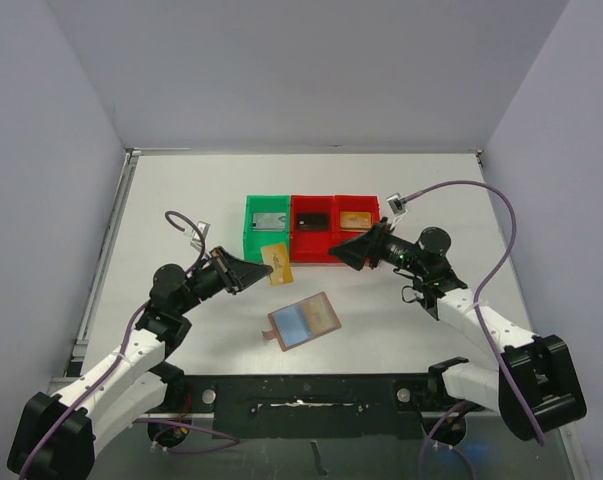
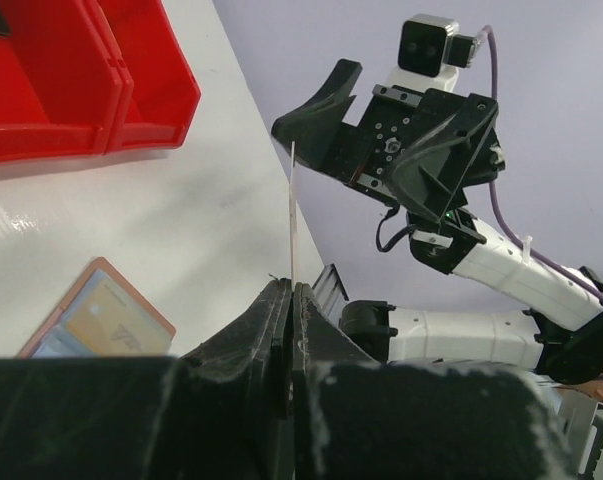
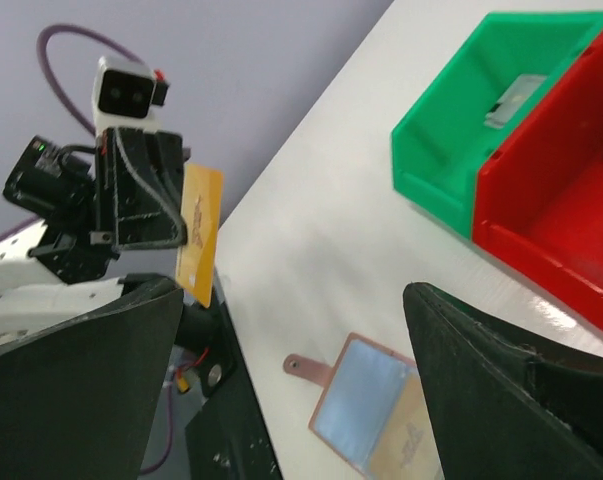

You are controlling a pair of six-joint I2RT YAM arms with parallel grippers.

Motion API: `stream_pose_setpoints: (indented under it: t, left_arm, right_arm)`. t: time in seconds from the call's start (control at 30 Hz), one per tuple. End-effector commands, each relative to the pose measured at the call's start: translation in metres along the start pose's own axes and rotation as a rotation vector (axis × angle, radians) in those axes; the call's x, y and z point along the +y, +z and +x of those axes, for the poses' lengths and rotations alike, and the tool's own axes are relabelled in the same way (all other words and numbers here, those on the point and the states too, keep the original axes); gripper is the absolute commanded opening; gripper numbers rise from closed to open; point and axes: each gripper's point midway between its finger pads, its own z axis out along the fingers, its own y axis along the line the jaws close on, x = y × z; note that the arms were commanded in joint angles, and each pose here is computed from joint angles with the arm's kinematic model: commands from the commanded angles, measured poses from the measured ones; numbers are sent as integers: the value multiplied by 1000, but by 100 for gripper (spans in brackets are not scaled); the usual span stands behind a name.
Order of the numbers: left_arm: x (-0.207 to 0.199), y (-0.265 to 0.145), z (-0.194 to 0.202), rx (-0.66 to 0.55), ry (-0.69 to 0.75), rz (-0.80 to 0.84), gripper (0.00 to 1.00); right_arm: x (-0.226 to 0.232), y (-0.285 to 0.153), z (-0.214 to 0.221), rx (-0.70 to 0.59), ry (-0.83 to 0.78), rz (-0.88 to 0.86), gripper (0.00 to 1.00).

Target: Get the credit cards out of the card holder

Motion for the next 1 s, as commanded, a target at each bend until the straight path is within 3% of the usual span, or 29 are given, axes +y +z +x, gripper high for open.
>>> stream_pose_setpoints:
  t: [0.0,0.3,0.63,0.97]
  left_arm:
    - [-41,2,-19,-49,62,134,0]
    - [-45,1,-16,-46,52,154,0]
    - [-49,-3,-20,-83,63,163,0]
    - [-53,-3,-9,-38,74,200,0]
  right_arm:
    - [49,4,3,65,-86,-237,97]
    - [49,28,23,213,-100,-169,85]
    - [67,37,24,229,-45,-225,75]
    - [94,55,28,227,-15,-341,67]
